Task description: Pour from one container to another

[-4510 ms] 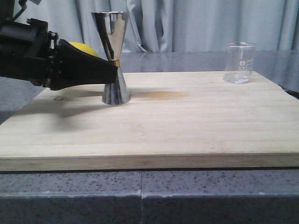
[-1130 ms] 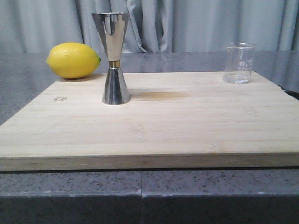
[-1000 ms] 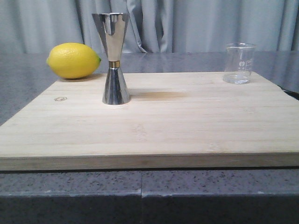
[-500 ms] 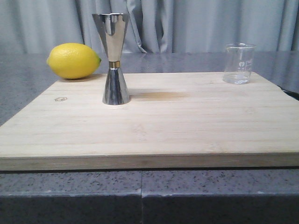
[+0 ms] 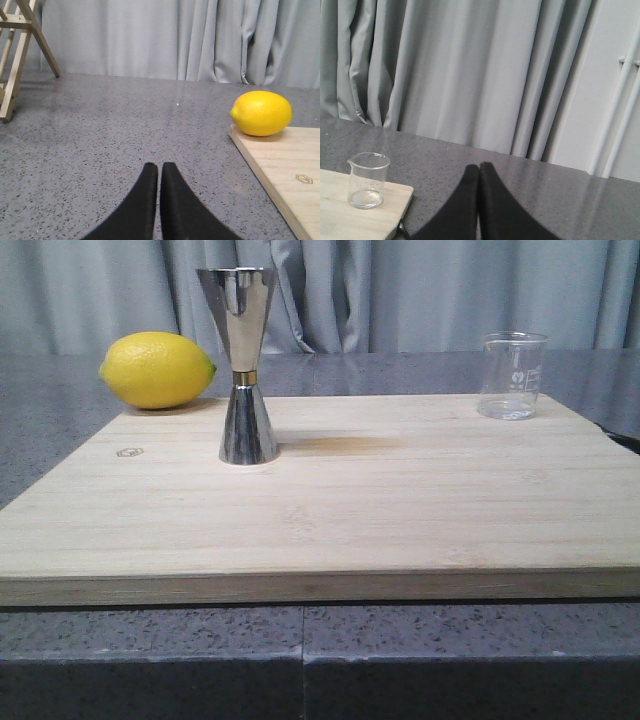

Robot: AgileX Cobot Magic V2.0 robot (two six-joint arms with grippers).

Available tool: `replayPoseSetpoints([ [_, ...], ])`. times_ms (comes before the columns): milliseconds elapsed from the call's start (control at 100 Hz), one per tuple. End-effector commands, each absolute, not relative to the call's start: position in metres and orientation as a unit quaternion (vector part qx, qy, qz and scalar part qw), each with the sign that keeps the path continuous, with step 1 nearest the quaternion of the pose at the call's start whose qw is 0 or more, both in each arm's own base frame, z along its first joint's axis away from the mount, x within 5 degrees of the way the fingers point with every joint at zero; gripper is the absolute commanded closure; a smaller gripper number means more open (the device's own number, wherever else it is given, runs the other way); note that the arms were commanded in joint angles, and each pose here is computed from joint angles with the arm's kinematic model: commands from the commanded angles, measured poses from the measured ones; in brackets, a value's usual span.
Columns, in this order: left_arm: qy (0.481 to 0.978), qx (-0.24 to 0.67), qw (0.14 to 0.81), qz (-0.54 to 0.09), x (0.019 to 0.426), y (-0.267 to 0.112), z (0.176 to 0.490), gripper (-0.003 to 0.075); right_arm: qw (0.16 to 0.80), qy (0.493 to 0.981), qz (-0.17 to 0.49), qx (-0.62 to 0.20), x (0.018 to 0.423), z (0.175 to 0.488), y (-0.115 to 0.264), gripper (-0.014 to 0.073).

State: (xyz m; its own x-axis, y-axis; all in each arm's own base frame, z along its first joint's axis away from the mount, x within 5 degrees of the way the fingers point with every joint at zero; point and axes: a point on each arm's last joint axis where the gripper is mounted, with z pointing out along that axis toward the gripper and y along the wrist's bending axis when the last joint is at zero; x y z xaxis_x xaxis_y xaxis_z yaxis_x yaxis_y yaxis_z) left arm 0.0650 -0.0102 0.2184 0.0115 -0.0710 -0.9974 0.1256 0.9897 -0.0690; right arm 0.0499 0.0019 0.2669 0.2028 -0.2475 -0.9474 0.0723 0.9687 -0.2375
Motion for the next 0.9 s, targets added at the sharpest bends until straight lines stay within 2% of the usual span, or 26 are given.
replayPoseSetpoints([
  [0,0.688,0.023,0.719,-0.096,0.0644,-0.0137,0.2281,0.0739,0.776,0.617,-0.107,-0.071,0.0490,0.2741,0.0021,0.0667],
  [890,0.688,0.029,0.720,-0.089,0.0642,-0.0136,0.2280,0.0739,0.776,0.617,-0.107,-0.071,0.0490,0.2741,0.0021,0.0667],
])
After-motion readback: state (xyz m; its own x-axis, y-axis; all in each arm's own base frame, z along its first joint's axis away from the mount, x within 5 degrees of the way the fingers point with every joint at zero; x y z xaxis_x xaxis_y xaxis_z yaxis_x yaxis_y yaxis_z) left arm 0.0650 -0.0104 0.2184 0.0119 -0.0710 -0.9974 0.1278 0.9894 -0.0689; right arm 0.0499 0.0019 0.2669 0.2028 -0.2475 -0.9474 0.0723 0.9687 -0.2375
